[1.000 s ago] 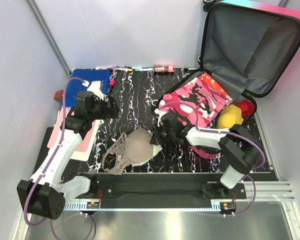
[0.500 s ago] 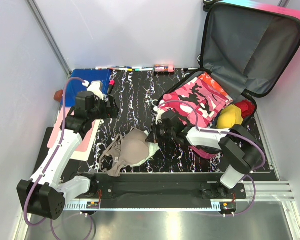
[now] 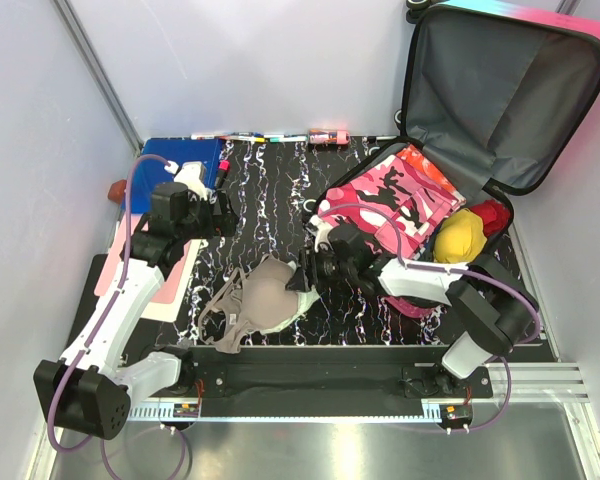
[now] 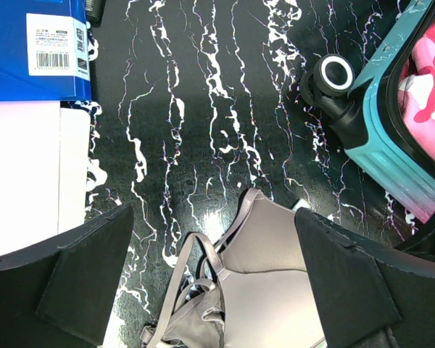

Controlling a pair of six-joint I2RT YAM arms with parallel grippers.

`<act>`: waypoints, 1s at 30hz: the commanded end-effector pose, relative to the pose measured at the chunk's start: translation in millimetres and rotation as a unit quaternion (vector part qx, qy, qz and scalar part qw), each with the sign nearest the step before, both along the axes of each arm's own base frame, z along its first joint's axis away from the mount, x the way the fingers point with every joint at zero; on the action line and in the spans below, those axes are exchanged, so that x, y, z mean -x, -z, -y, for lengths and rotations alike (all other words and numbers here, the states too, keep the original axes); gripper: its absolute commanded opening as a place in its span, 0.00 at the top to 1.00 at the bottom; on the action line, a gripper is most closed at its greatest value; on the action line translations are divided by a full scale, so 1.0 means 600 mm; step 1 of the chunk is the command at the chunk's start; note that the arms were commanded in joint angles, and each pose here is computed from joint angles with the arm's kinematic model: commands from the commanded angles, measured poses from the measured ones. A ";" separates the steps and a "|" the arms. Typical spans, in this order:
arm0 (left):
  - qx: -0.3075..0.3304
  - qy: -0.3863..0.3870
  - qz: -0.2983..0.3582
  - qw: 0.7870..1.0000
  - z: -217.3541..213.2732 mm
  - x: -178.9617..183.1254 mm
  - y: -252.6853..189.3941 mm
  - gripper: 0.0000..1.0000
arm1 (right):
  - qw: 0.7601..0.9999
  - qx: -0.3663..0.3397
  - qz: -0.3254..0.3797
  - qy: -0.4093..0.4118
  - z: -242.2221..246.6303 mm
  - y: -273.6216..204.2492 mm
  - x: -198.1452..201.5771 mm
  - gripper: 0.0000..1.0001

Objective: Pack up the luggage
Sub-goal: Pick up the clothes at the center of the board.

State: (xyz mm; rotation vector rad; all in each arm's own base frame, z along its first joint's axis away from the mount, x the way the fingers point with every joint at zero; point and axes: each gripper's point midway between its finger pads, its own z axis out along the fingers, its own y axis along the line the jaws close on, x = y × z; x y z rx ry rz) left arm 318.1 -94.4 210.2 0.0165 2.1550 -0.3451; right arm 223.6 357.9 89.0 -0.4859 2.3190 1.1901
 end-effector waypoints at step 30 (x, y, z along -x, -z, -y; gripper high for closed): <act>0.016 0.012 0.019 1.000 0.013 -0.007 -0.020 0.01 | 0.996 -0.067 -0.053 -0.041 -0.025 0.030 0.042 0.38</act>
